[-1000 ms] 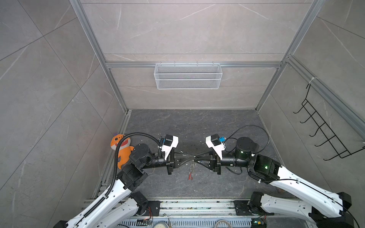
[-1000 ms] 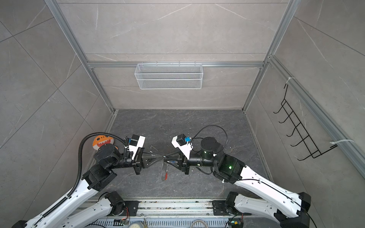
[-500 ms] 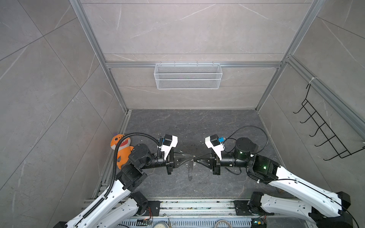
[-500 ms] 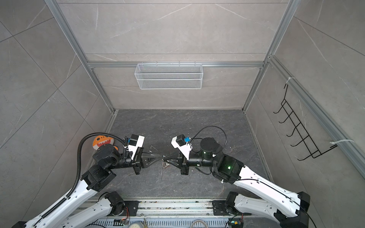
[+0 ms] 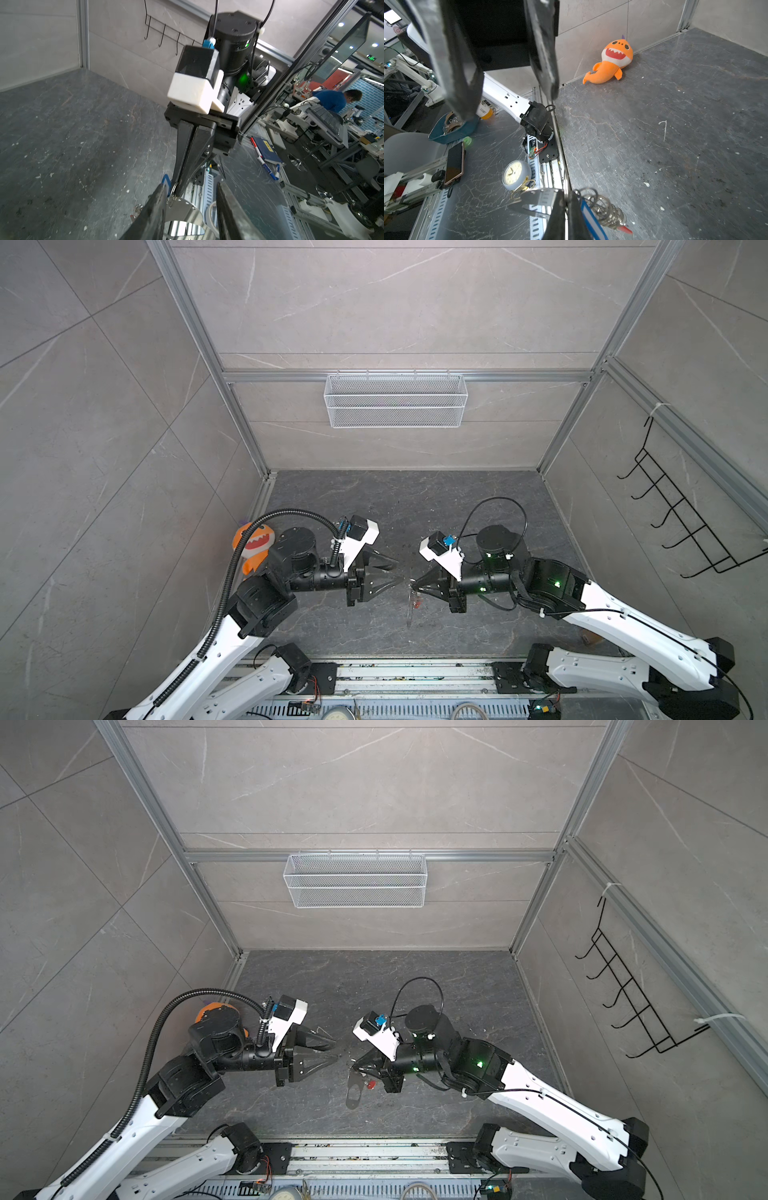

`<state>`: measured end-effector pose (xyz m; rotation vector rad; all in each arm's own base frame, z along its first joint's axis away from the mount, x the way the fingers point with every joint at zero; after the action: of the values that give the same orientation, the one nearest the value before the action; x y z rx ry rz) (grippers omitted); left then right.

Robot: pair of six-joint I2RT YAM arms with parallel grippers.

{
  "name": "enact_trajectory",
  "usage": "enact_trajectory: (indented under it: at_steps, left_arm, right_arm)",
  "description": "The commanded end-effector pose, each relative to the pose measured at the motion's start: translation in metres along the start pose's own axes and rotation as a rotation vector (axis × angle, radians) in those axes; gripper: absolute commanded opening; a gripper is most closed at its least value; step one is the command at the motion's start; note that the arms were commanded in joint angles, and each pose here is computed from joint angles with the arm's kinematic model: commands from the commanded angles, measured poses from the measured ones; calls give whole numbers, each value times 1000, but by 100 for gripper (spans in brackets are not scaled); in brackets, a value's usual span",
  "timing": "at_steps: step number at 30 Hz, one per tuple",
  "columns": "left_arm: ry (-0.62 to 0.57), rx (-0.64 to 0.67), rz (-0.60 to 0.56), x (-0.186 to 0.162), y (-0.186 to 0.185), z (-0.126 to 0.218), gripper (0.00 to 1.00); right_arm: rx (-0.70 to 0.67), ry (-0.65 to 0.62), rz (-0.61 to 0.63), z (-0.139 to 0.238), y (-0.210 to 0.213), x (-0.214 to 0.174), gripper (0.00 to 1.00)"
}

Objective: Remove the keys from the keyring

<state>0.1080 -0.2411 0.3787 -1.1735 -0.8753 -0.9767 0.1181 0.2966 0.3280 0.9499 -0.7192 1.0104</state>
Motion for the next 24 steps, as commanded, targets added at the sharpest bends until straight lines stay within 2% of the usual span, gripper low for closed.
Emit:
enact_trajectory:
  at_steps: [1, 8, 14, 24]
  left_arm:
    - [119, -29, 37, -18, 0, -4, 42]
    - [196, -73, 68, -26, 2, -13, 36]
    - [198, -83, 56, -26, -1, -12, 28]
    - [224, -80, 44, -30, 0, -20, 27]
  right_arm:
    - [45, 30, 46, 5, 11, 2, 0]
    - [59, 55, 48, 2, 12, 6, 0]
    - [54, 50, 46, 0, 10, 10, 0]
    - [51, 38, 39, -5, 8, 16, 0]
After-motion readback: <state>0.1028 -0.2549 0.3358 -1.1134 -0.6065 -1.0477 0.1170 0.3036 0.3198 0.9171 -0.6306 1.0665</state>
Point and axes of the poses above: each gripper's point midway between its finger pads, its own z axis back along the fingers, its own y axis along the line the jaws close on, x = y × z, the point moved 2 cm from there along z, back along the fingers, and after that the axes turned 3 degrees about -z, right-handed, at the moved point
